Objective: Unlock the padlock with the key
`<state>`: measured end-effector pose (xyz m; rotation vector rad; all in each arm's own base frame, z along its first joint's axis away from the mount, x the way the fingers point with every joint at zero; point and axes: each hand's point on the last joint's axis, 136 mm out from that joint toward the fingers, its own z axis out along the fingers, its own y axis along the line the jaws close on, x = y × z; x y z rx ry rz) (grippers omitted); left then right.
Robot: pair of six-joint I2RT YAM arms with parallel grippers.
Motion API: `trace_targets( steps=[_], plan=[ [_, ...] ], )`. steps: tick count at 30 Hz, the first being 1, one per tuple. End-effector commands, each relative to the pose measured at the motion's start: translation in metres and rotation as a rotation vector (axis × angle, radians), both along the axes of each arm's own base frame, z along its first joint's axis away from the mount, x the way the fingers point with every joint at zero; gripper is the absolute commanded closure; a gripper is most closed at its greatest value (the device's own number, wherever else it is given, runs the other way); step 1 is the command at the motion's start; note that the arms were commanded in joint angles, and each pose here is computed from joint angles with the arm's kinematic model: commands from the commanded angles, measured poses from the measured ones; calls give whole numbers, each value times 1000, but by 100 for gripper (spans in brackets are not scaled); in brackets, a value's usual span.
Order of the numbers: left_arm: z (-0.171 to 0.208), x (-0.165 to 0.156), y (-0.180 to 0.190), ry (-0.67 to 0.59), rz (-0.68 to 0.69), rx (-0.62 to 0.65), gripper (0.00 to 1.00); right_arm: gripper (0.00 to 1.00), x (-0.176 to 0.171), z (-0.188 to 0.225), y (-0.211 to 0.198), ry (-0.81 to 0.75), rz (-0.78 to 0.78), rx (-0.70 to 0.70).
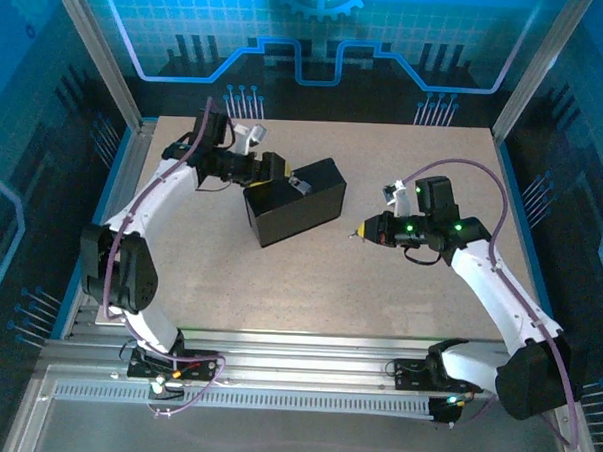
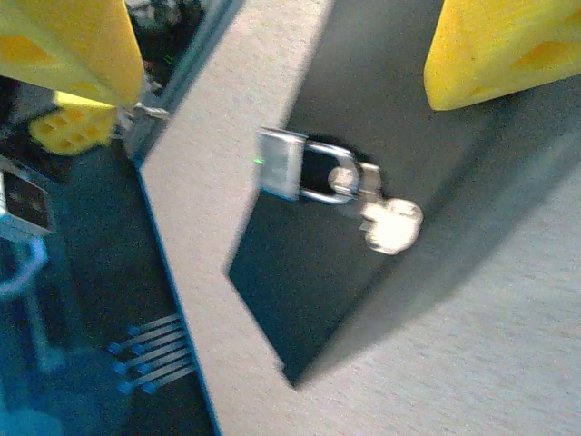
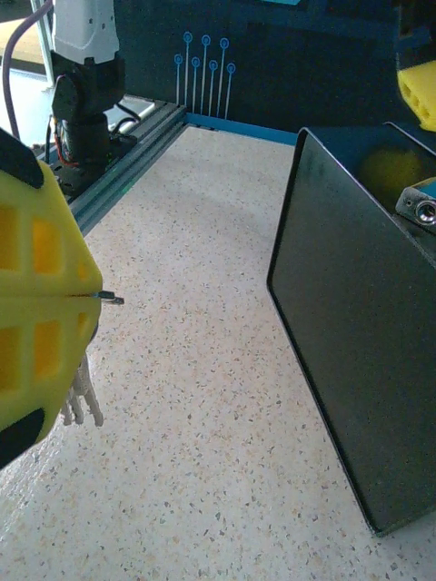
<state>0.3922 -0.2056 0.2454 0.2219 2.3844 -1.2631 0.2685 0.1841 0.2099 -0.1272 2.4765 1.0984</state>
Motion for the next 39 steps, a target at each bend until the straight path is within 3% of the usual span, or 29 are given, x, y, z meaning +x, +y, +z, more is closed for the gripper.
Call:
trace_targets(
  steps=[1, 4, 9, 14, 20, 24, 31, 39],
  plan=[
    [7, -41, -30, 69, -135, -56, 19, 100, -5, 7, 0, -35, 15, -11],
    [1, -42, -29, 47, -106, 44, 20, 100, -4, 5, -2, -33, 8, -10],
    [6, -12, 6, -68, 79, 226, 18, 100, -6, 5, -2, -39, 12, -7],
    [1, 9, 35, -116, 192, 258, 18, 100, -8, 5, -3, -47, 10, -10],
    [-29, 19, 59, -83, 255, 307, 17, 100, -10, 5, -5, -47, 4, -10],
    [-49, 9, 56, -10, 203, 326, 18, 100, -12, 7, -5, -49, 5, -13],
    [-25, -28, 17, 23, 28, 149, 19, 100, -8, 5, -7, -50, -5, -27],
    [-46, -79, -59, 64, -231, 273, 22, 100, 6, 8, -11, -53, -20, -20]
  ],
)
